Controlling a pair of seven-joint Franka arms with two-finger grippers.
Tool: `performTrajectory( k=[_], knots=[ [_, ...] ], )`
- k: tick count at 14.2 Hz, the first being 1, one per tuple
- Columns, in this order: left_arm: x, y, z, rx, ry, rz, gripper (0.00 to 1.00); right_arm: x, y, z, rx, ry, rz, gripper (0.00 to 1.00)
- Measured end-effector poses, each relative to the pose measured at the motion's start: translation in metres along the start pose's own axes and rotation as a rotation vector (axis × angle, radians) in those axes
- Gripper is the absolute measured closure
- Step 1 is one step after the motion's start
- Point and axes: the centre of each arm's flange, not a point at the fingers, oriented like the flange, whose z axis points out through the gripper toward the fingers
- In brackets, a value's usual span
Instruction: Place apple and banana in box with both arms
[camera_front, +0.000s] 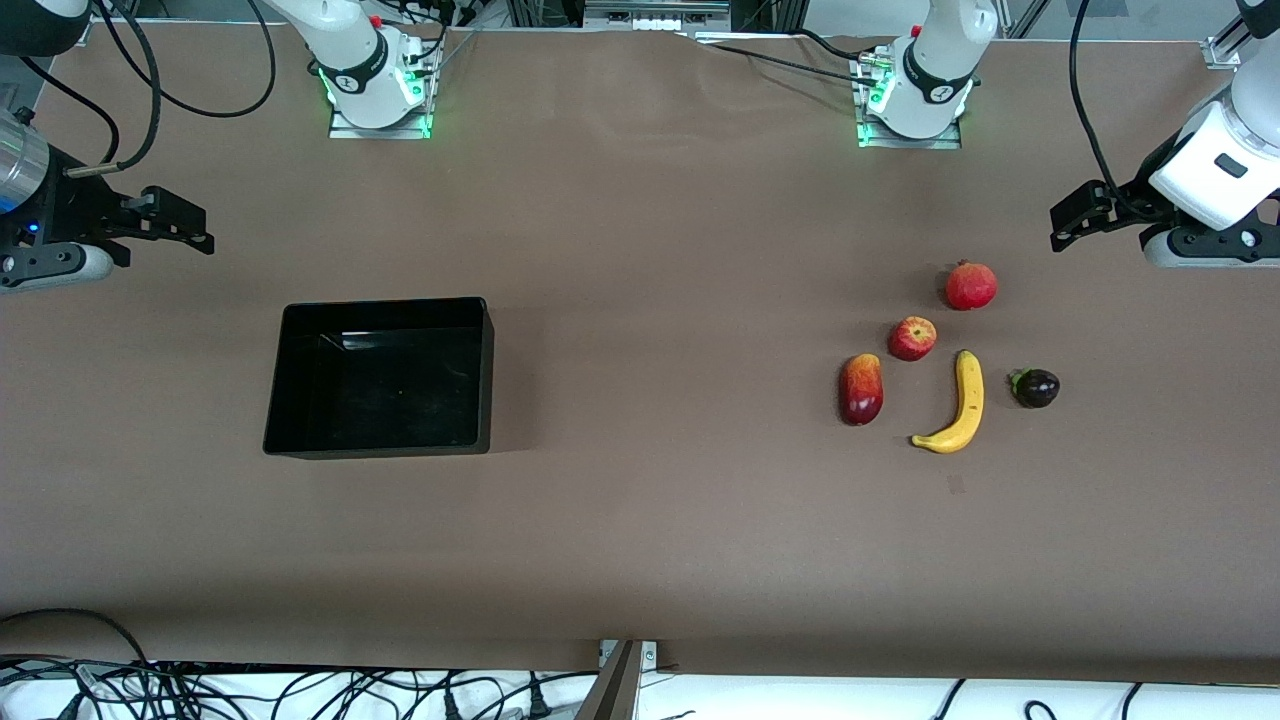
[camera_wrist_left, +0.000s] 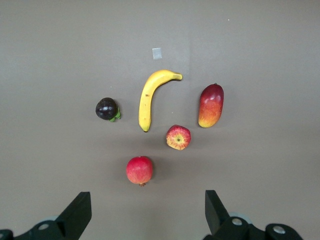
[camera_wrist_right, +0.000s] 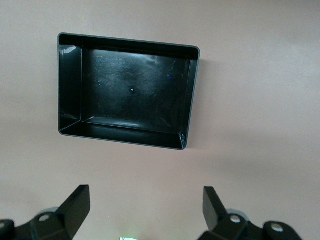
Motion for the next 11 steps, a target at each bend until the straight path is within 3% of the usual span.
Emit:
performTrajectory(
  k=[8, 11],
  knots=[
    [0.000, 0.000, -0.001, 0.000, 0.002, 0.000, 0.00, 0.001, 0.001, 0.005, -0.008, -0.011, -0.005, 0.00],
    [0.001, 0.000, -0.003, 0.000, 0.006, 0.000, 0.00, 0.017, 0.007, 0.050, -0.013, -0.031, 0.004, 0.00]
  ],
)
